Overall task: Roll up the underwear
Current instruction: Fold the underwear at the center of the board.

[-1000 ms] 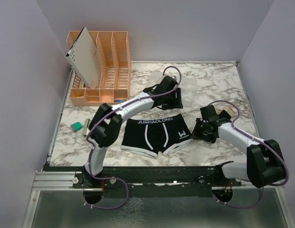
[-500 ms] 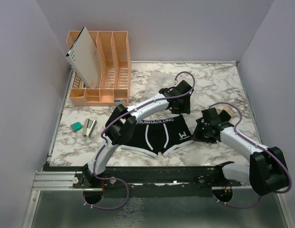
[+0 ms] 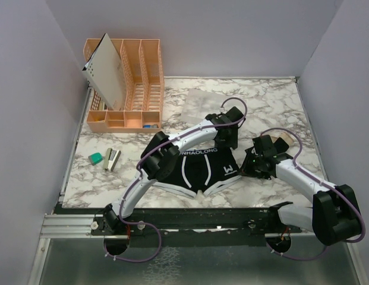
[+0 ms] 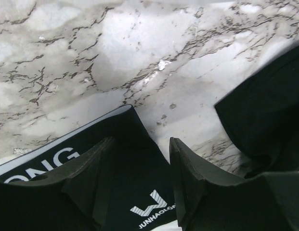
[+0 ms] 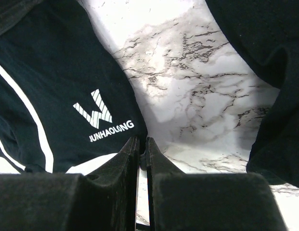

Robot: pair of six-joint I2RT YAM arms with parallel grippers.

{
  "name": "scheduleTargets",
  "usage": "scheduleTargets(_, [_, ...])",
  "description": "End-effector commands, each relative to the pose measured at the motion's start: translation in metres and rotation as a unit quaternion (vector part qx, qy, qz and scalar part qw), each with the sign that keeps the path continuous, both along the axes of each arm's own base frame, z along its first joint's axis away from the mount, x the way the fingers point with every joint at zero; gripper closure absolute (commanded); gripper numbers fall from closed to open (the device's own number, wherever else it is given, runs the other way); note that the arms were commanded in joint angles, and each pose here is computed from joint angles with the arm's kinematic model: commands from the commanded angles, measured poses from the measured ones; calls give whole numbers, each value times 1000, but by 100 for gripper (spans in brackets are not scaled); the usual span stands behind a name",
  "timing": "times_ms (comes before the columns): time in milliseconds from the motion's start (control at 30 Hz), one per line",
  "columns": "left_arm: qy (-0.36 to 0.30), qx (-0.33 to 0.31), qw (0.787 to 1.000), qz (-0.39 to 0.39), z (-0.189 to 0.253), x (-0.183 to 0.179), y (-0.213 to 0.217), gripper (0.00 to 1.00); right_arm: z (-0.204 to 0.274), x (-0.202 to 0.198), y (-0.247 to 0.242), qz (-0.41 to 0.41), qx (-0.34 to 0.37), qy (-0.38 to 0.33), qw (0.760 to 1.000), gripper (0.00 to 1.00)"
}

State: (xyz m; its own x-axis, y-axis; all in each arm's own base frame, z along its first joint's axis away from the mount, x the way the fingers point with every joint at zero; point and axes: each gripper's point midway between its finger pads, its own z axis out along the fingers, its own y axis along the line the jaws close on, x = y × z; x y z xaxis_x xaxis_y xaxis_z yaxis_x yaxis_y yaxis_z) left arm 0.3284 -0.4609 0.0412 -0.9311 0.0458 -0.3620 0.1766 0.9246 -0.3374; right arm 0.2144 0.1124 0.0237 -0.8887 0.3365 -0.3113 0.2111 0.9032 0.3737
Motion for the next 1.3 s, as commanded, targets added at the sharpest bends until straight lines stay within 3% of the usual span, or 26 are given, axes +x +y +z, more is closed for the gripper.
scheduleTargets(0, [-11, 12, 1000, -2, 1, 3, -6, 47, 2, -1, 4, 18, 12, -6, 1000, 87])
scheduleTargets(600, [4, 78, 996, -40, -39, -7, 13, 53, 3, -2, 7, 26, 19, -3, 999, 87])
scheduleTargets(967, [20, 148, 986, -71, -79, -9, 39, 57, 10, -4, 23, 82, 55, -18, 995, 87])
scheduleTargets(1167, [35, 151, 985, -74, -90, -9, 42, 65, 11, -5, 24, 87, 58, -22, 994, 90])
scheduleTargets(1267, [42, 156, 984, -68, -98, -11, 46, 77, 16, -4, 24, 91, 61, -33, 993, 90])
